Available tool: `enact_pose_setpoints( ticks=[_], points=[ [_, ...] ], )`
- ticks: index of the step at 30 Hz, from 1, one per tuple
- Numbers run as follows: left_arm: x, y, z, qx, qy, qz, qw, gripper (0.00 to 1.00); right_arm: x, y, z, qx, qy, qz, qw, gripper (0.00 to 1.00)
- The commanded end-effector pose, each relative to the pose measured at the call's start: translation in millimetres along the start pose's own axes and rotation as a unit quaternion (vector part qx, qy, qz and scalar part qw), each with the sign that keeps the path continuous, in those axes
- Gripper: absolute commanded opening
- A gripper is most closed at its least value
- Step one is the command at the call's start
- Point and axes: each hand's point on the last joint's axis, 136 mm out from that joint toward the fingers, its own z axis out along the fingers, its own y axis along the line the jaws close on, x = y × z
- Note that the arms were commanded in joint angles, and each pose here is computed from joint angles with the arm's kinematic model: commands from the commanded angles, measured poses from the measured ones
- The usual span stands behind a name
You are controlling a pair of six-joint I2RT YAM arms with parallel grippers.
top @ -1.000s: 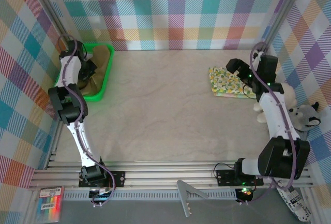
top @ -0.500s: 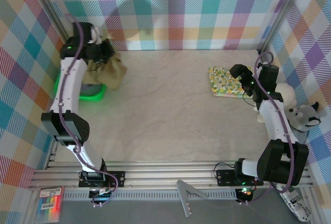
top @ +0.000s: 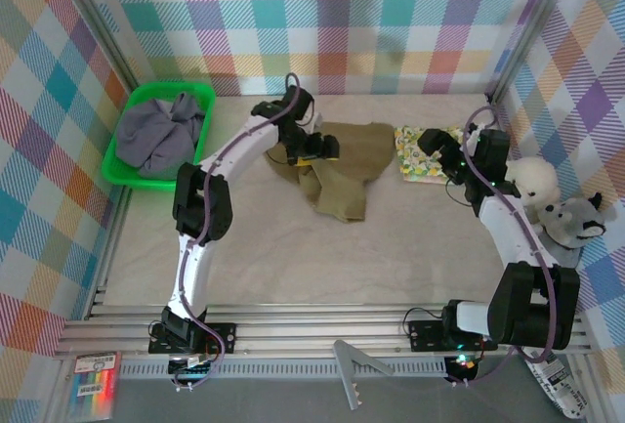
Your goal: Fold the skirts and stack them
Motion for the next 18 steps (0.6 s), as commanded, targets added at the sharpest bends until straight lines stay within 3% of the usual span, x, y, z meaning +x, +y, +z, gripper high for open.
enact_pose_setpoints(
  ticks=[1,5,10,18],
  points=[
    [-18.4,-16.8,-46.2,0.017,-0.066,-0.001,0.998,1.00,13.9,11.3,4.6,-0.009,0.013,-0.040,0.999,0.99],
    [-19.2,26.7,-47.4,-0.034,-0.077,-0.057,0.995,1.00,40.2,15.1,21.6,-0.005,0.035,-0.050,0.998,0.99],
    [-17.0,73.2,-41.4,-0.047,-0.072,-0.144,0.986,1.00,70.9,17.7,41.7,0.006,0.059,-0.032,0.998,0.99],
    [-4.0,80.3,-22.0,-0.021,-0.055,-0.180,0.982,1.00,156.2,-3.7,59.0,0.041,0.162,0.037,0.985,0.99]
  ],
)
